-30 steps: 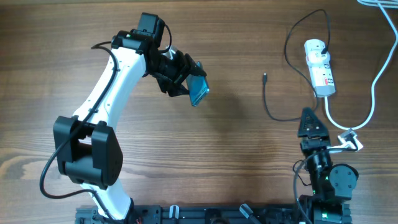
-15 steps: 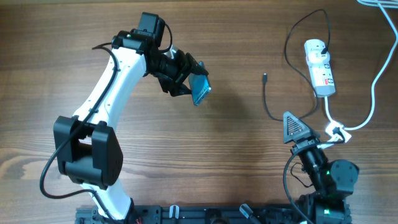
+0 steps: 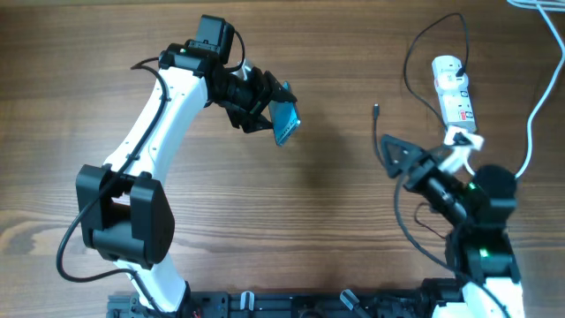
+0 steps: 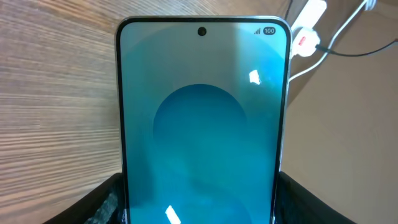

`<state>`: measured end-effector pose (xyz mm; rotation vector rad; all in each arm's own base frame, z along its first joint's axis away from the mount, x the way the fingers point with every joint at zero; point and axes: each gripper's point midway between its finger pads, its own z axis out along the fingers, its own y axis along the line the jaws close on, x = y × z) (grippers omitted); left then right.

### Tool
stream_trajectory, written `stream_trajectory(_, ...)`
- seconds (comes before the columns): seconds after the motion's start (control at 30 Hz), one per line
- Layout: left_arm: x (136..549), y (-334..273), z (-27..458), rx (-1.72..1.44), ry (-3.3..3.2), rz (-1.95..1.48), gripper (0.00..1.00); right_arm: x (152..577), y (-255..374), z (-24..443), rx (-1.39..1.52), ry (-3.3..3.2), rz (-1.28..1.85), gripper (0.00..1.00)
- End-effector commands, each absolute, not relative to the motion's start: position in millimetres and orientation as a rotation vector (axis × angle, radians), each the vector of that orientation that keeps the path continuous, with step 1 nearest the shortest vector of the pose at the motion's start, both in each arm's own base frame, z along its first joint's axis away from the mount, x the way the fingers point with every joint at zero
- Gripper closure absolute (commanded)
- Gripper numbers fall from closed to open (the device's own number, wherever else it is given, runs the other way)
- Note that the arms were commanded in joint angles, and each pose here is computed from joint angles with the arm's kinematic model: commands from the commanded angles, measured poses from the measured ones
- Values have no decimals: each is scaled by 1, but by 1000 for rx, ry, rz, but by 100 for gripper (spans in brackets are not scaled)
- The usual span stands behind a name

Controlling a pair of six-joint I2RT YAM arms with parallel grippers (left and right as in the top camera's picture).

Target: Plug charger to phone and switch on socket

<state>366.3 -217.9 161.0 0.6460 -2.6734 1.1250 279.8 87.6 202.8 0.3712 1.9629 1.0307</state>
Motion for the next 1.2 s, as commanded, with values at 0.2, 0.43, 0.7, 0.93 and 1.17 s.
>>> stream_trajectory(0.2, 379, -211, 165, 694, -2755, 1091, 63, 304, 149, 211, 219, 2043, 896, 1)
stream_trajectory(0.43, 387, -214, 158, 725, -2850, 1023, 63, 314, 188, 213, 139, 1991, 912, 1)
stream_trajectory(0.7, 385, -238, 159, 664, -2903, 1025, 63, 330, 225, 201, 111, 1956, 992, 3)
stream_trajectory(0.93, 384, -241, 159, 653, -2915, 1017, 63, 340, 226, 188, 214, 1970, 996, 16)
stream_trajectory(1.17, 390, -243, 161, 692, -2911, 1045, 63, 336, 234, 192, 195, 1952, 1007, 19)
